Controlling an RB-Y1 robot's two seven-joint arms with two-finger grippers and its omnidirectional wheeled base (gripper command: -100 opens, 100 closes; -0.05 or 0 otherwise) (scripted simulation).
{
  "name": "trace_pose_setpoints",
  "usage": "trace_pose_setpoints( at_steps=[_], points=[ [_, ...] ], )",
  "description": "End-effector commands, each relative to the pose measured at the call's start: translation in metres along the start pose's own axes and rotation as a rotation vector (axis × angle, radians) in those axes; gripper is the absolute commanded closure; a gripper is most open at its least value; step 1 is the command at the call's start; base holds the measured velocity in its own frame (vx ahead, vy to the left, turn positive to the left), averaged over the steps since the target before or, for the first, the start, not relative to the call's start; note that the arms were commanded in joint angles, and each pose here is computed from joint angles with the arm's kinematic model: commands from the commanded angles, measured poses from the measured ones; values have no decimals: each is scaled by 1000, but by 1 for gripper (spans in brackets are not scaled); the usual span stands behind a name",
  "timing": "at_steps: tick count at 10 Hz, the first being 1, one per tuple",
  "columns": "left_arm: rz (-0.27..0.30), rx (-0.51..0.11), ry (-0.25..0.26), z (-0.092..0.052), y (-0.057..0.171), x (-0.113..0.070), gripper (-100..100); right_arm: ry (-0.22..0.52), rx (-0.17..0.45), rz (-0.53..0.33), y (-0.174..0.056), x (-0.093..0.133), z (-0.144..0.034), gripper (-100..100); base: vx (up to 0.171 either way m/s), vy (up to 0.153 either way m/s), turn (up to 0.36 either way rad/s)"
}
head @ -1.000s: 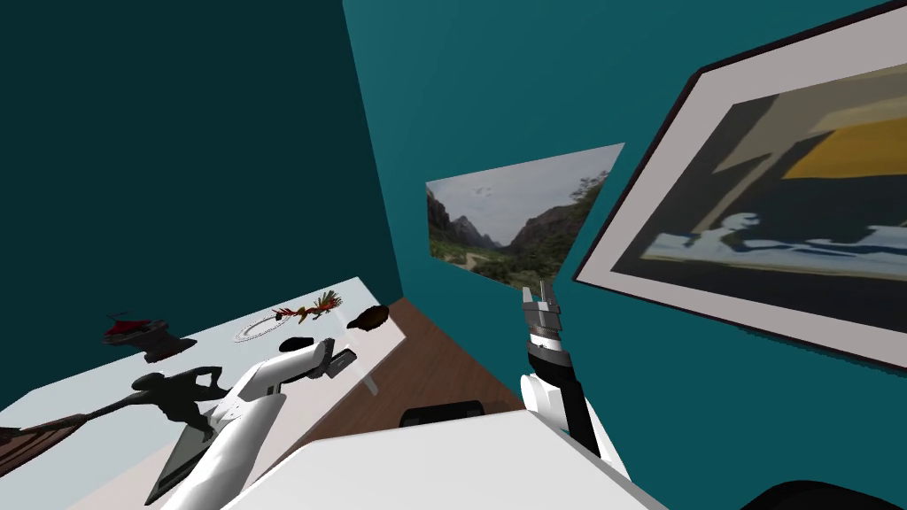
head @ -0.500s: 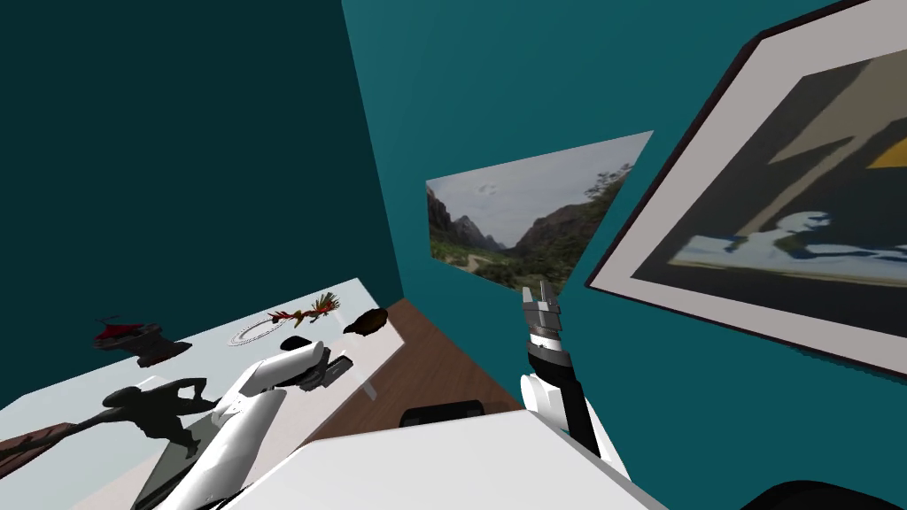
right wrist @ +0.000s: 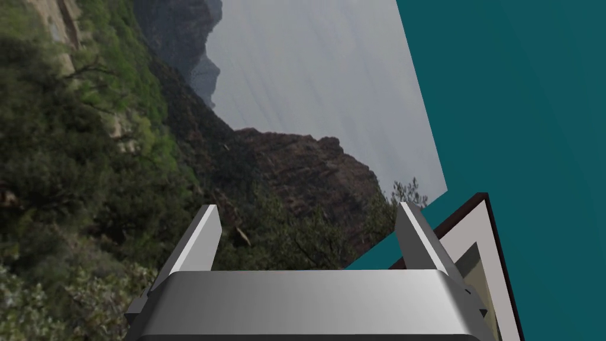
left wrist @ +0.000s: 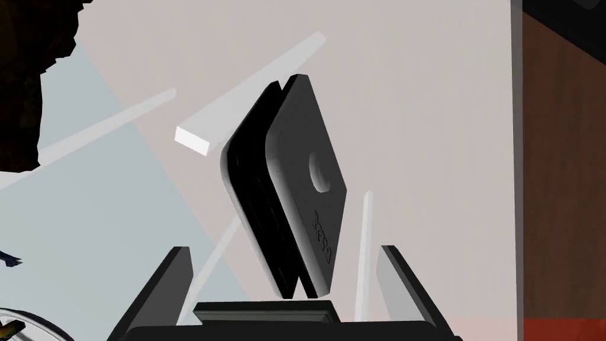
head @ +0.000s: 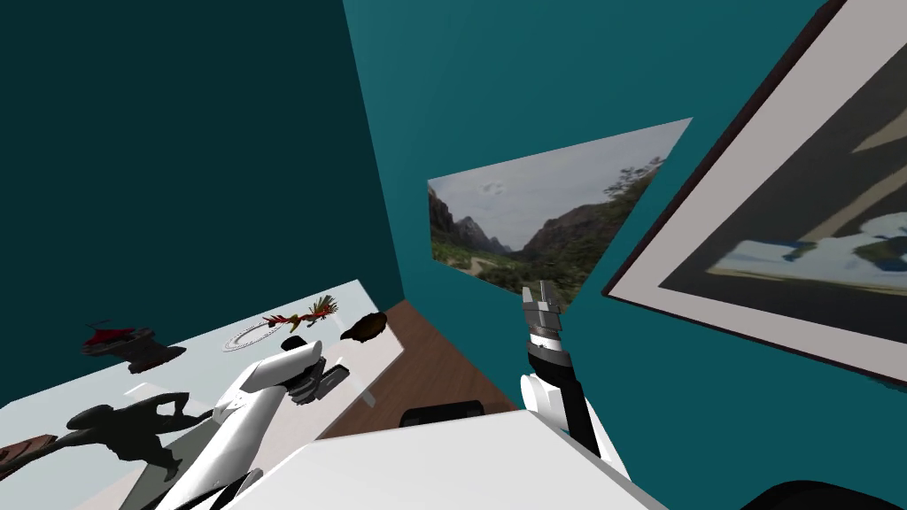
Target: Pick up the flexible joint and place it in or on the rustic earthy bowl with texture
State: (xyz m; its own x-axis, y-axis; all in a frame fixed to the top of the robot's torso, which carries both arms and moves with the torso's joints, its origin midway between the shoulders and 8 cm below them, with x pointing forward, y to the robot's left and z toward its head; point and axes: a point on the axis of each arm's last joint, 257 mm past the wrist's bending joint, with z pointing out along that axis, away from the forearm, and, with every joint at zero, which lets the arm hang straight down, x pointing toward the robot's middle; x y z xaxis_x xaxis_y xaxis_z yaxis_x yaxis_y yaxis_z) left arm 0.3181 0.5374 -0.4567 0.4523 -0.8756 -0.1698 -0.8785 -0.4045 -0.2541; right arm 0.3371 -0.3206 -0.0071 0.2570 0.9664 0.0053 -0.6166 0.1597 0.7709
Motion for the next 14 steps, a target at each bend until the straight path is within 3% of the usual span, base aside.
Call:
trace_pose_setpoints(
  at_steps=[1,7,8,9,10,11,14],
  points=[
    [-4,-64,-7,2,14,-4,-100,0,0,0,0,0,0,0,91,6,23],
    [-8,-243,-16,3,53,-9,-100,0,0,0,0,0,0,0,101,-4,14],
    [-9,-225,-17,4,49,-9,-100,0,0,0,0,0,0,0,42,-11,-2],
    [-9,-230,-17,4,50,-8,0,0,0,0,0,0,0,0,8,-2,1],
    [11,-226,-7,9,47,-7,-100,0,0,0,0,0,0,0,20,-21,45],
    [30,-203,0,10,36,-7,-100,0,0,0,0,0,0,0,43,-49,74],
    [41,-221,6,18,42,-8,-100,0,0,0,0,0,0,0,21,-38,33]
  ],
)
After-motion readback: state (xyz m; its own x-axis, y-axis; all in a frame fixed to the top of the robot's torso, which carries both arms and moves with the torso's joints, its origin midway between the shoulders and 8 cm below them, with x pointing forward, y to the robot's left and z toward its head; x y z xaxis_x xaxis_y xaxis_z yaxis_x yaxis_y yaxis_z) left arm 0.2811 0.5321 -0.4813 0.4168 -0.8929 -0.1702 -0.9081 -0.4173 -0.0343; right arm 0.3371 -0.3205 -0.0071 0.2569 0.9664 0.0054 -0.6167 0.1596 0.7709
